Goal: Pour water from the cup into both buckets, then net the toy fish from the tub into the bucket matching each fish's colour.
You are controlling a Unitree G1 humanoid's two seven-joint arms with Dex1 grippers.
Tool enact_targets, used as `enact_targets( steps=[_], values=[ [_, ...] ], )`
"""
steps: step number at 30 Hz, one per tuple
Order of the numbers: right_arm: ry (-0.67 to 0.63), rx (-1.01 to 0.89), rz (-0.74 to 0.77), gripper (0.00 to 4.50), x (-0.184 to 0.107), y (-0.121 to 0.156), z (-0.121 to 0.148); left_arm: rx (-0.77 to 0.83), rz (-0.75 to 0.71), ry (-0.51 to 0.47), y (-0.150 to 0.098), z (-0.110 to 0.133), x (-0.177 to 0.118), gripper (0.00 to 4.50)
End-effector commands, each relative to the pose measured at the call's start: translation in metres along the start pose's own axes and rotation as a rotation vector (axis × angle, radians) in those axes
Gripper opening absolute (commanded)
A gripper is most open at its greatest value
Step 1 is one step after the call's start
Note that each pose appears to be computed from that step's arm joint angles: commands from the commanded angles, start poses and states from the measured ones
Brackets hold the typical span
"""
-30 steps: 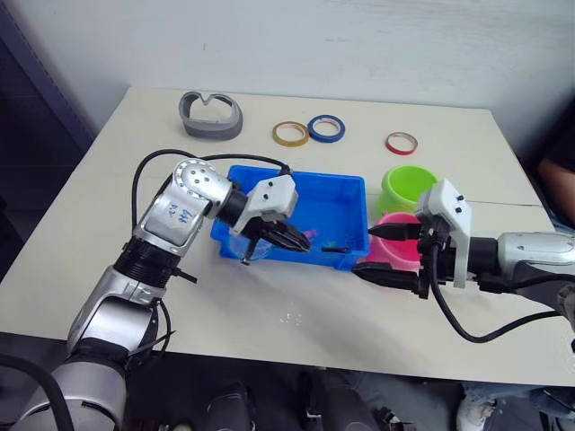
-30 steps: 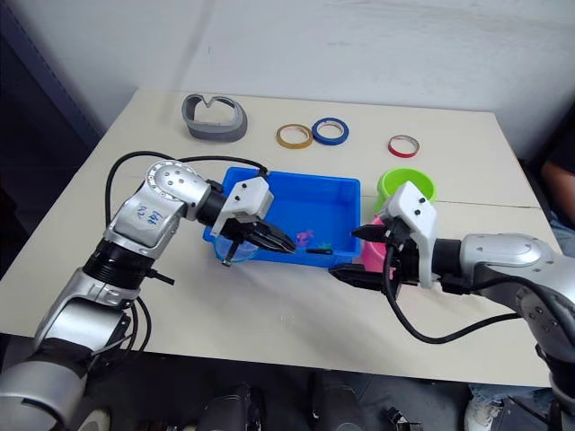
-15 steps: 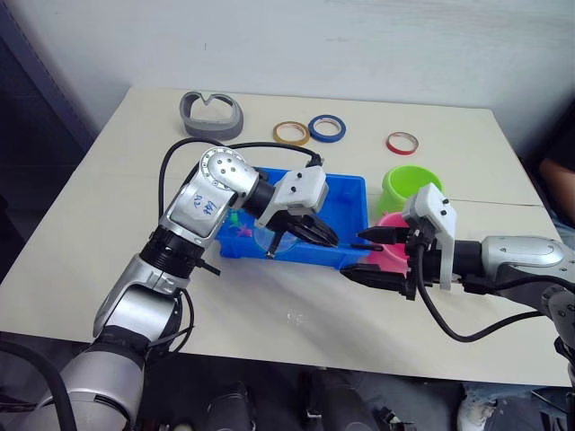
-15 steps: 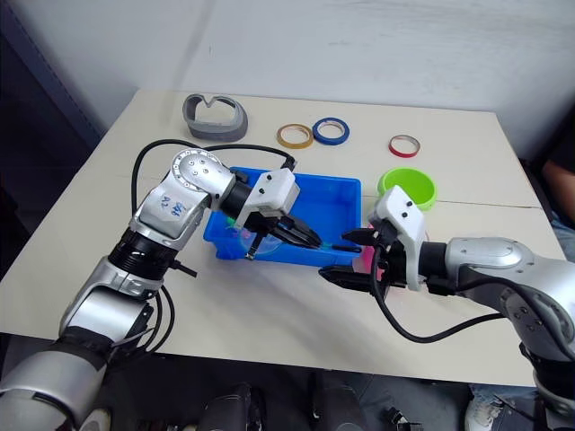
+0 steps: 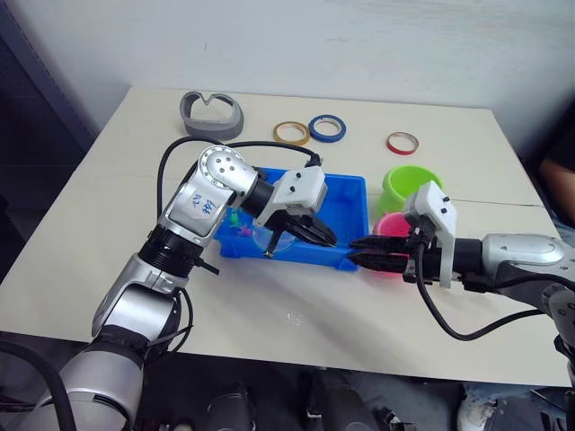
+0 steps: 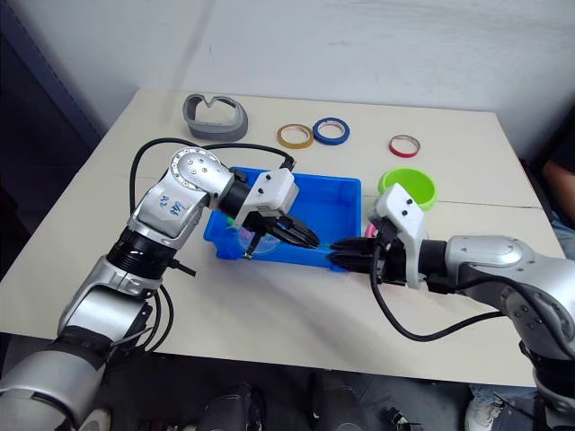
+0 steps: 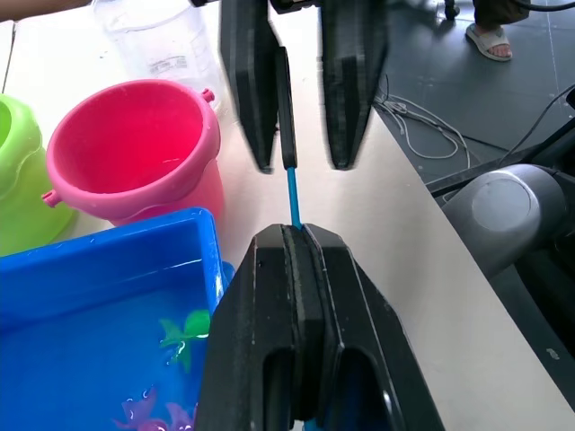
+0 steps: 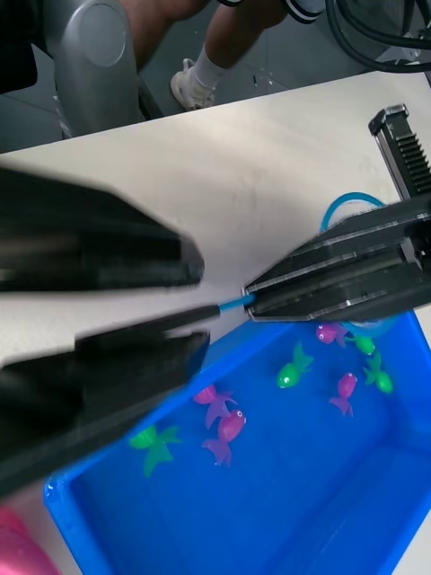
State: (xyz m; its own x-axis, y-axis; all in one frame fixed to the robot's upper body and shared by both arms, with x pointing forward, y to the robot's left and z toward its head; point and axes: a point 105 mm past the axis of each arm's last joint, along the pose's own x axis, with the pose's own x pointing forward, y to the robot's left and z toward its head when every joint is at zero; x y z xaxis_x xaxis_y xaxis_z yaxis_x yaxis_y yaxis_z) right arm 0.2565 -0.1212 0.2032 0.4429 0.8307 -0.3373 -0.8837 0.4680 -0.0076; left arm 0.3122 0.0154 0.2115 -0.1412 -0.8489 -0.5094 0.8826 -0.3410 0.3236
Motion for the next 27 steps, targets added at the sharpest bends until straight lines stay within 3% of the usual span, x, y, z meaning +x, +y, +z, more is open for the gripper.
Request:
enact_targets(
  steps=[1,13,18,22,27],
  values=[
    [-0.024,-0.037,0.004,0.1,-0.002,0.002,0.008,0.035,0.009,0.004,0.002,0.007,-0.005,0.0],
    [-0.018,-0.047,0.02,0.1,0.0,0.005,0.007,0.004,0.005,0.015,0.001,0.004,-0.007,0.0],
    [-0.021,-0.058,0.011,0.0,-0.001,0.003,0.008,-0.042,0.019,0.009,0.003,0.002,-0.009,1.92],
    [-0.016,-0.074,-0.009,0.0,-0.004,0.0,0.009,-0.103,0.139,-0.041,0.018,0.007,-0.031,3.6],
    [-0.016,-0.11,-0.042,0.0,-0.006,-0.003,0.013,-0.213,0.351,-0.107,0.028,0.003,-0.094,3.6]
  ],
)
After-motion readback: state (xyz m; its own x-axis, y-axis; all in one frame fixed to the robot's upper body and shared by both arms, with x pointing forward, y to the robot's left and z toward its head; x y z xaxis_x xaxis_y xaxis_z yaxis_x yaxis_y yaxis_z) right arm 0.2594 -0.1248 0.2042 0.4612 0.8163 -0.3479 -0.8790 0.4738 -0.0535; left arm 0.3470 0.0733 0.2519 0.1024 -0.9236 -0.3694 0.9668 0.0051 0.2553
